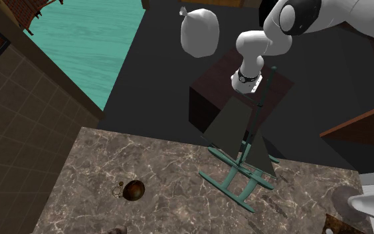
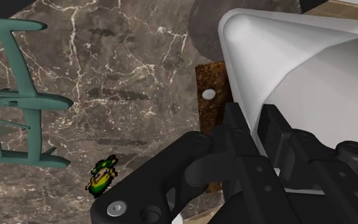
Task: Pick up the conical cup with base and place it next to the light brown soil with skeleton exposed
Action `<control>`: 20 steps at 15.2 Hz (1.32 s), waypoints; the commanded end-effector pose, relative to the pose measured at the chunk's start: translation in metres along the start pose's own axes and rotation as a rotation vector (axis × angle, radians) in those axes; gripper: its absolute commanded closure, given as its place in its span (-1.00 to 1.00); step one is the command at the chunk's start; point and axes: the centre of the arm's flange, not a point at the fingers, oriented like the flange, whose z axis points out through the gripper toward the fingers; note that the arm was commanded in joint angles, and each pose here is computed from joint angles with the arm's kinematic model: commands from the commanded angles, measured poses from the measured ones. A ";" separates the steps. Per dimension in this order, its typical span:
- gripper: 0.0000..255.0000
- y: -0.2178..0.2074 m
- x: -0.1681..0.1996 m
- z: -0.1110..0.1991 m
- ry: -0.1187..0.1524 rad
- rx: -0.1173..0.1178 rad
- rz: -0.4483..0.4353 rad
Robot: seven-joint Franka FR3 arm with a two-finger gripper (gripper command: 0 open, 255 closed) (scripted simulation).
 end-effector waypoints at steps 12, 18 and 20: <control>1.00 0.012 -0.007 0.067 0.001 0.001 0.000; 1.00 0.016 -0.010 0.089 0.001 0.001 0.000; 1.00 0.016 -0.010 0.089 0.001 0.001 0.000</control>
